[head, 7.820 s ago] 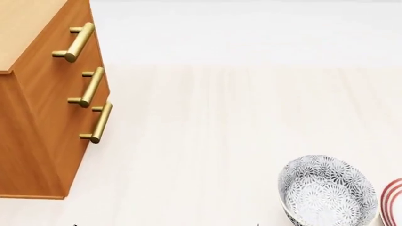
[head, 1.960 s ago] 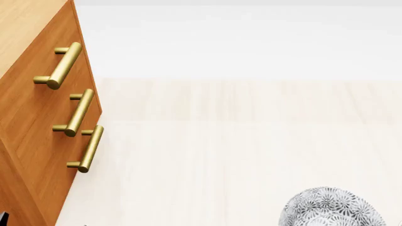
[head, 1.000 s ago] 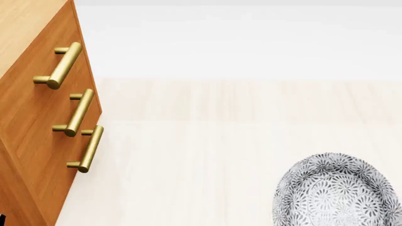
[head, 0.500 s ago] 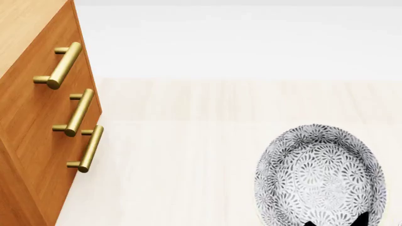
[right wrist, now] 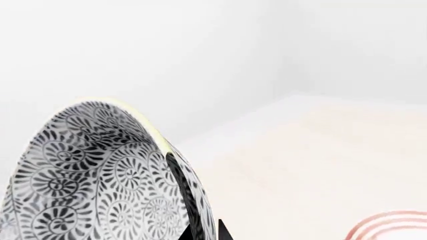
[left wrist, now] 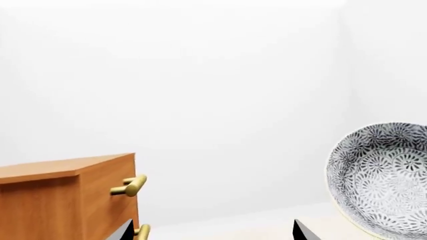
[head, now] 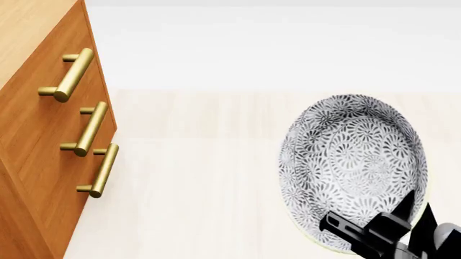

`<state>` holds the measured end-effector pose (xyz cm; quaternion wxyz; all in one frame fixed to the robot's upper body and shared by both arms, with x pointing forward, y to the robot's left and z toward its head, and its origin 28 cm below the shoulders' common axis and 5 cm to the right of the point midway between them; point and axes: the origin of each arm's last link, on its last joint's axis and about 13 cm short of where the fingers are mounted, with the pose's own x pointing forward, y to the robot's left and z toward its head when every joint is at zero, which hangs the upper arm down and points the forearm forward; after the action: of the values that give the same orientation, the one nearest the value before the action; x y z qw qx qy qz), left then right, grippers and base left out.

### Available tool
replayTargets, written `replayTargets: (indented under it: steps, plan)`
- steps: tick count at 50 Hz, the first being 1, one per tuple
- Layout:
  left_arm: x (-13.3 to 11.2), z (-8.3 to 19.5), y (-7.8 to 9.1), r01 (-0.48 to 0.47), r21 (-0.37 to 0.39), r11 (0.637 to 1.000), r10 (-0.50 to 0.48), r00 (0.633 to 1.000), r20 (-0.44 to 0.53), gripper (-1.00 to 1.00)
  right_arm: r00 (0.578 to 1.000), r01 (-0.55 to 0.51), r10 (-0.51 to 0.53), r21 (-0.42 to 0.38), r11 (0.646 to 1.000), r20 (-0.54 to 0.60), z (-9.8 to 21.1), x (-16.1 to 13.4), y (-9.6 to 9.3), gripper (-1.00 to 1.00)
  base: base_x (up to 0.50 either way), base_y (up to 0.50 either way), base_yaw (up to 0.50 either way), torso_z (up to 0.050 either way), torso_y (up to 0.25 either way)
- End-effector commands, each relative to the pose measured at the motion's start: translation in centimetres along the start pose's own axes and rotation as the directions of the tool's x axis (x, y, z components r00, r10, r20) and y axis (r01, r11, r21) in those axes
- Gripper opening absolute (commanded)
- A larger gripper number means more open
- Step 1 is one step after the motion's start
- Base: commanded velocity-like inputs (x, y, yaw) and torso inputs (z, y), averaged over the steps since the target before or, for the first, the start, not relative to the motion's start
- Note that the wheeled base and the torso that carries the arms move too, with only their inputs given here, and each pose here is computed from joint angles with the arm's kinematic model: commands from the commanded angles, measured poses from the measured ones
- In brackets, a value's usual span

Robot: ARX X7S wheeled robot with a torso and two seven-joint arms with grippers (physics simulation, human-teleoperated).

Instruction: Put the bowl on top of the cabinet.

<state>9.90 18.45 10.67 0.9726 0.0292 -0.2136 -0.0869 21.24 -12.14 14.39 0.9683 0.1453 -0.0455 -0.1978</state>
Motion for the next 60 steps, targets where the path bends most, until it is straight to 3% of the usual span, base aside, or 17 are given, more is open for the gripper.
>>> replayTargets:
  steps: [1, 12, 16, 27, 37, 45, 52, 60]
  plan:
    - [-0.3, 0.4, -0.1, 0.019, -0.008, 1.000, -0.019, 1.000, 0.008, 1.00, 0.998, 0.005, 0.001, -0.086, 0.996, 0.070, 1.6, 1.2, 1.4, -1.00, 0.00, 0.00, 0.00, 0.000, 0.000]
    - [-0.5, 0.7, -0.1, 0.020, -0.011, 1.000, -0.019, 1.000, 0.019, 1.00, 0.991, 0.078, -0.055, -0.198, 0.977, 0.119, 2.3, 3.3, 2.7, -1.00, 0.00, 0.00, 0.00, 0.000, 0.001]
    - [-0.6, 0.8, 0.0, 0.018, -0.012, 1.000, -0.018, 1.000, 0.024, 1.00, 0.984, 0.116, -0.072, -0.288, 0.950, 0.161, 2.6, 4.1, 3.3, -1.00, 0.00, 0.00, 0.00, 0.000, 0.000]
    - [-0.7, 1.2, 0.1, 0.018, -0.015, 1.000, -0.017, 0.999, 0.037, 1.00, 0.977, 0.113, -0.021, -0.432, 0.895, 0.212, 3.6, 5.2, 4.9, -1.00, 0.00, 0.00, 0.00, 0.000, 0.000]
    - [-0.8, 1.4, 0.2, 0.013, -0.017, 1.000, -0.012, 0.999, 0.042, 1.00, 0.955, 0.150, 0.048, -0.616, 0.774, 0.292, 3.9, 6.4, 5.8, -1.00, 0.00, 0.00, 0.00, 0.000, 0.001]
    - [-0.8, 1.2, 0.0, 0.020, -0.015, 1.000, -0.019, 0.999, 0.040, 1.00, 0.945, 0.159, 0.084, -0.672, 0.723, 0.315, 4.3, 6.8, 6.0, -1.00, 0.00, 0.00, 0.00, 0.000, 0.000]
    - [-0.8, 1.3, 0.1, 0.022, -0.017, 1.000, -0.021, 0.999, 0.045, 1.00, 0.950, 0.025, 0.185, -0.657, 0.754, 0.249, 4.1, 7.6, 6.0, -1.00, 0.00, 0.00, 0.00, 0.000, 0.001]
    - [-0.3, 0.9, -0.1, 0.011, -0.009, 1.000, -0.011, 1.000, 0.022, 1.00, 0.961, -0.075, 0.221, -0.615, 0.785, 0.165, 4.2, 9.2, 5.6, -1.00, 0.00, 0.00, 0.00, 0.000, 0.000]
